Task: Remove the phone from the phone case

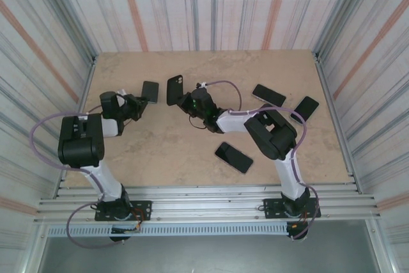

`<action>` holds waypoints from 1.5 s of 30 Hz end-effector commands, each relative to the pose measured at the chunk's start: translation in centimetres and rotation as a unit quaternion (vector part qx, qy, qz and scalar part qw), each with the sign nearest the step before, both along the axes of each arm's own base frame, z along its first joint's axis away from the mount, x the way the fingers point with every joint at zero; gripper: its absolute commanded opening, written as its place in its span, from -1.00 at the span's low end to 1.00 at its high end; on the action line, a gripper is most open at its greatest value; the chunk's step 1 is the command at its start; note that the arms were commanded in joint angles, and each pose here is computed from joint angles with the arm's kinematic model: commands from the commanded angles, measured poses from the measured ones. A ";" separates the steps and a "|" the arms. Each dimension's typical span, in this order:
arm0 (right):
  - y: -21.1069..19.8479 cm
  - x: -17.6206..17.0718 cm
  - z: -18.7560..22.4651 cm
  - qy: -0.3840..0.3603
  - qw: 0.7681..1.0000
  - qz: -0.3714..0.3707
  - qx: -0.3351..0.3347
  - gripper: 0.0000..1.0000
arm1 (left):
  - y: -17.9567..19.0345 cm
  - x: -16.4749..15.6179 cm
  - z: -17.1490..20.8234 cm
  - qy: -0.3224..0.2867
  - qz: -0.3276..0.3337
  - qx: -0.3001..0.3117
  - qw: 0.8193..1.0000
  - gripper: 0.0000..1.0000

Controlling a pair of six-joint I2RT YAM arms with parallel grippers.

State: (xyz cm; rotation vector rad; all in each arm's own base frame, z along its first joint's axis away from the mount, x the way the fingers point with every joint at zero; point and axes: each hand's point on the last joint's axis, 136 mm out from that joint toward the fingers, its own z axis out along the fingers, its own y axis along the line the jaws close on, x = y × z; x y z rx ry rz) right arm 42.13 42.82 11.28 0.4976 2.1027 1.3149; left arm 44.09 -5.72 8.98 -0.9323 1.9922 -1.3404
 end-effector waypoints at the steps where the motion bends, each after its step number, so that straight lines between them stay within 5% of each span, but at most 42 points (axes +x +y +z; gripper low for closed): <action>1: 0.9 -0.2 -1.5 0.027 1.000 -0.006 -0.004 -0.95 | 0.0 0.6 0.1 -0.023 -0.012 0.002 1.000 -0.99; 8: 1.8 -0.1 -2.2 0.034 0.999 -0.006 0.001 -0.94 | 0.1 0.3 -2.3 0.001 -0.011 -0.005 1.000 -0.77; 12: 2.0 0.0 -2.8 0.038 0.999 -0.007 -0.006 -0.94 | 0.3 0.0 -2.9 0.013 -0.009 -0.010 1.000 -0.40; 27: 3.4 1.5 -5.1 0.042 0.999 -0.010 -0.032 -0.91 | 1.2 -1.4 -3.9 0.070 -0.008 -0.003 0.998 0.23; 36: 4.0 1.9 -6.3 0.035 0.998 0.002 -0.056 -0.89 | 1.9 -2.0 -3.9 0.097 -0.010 0.015 0.995 0.42; 45: 4.3 1.5 -6.9 0.030 0.995 0.017 -0.096 -0.64 | 2.3 -2.1 -3.2 0.102 -0.011 0.031 0.994 0.48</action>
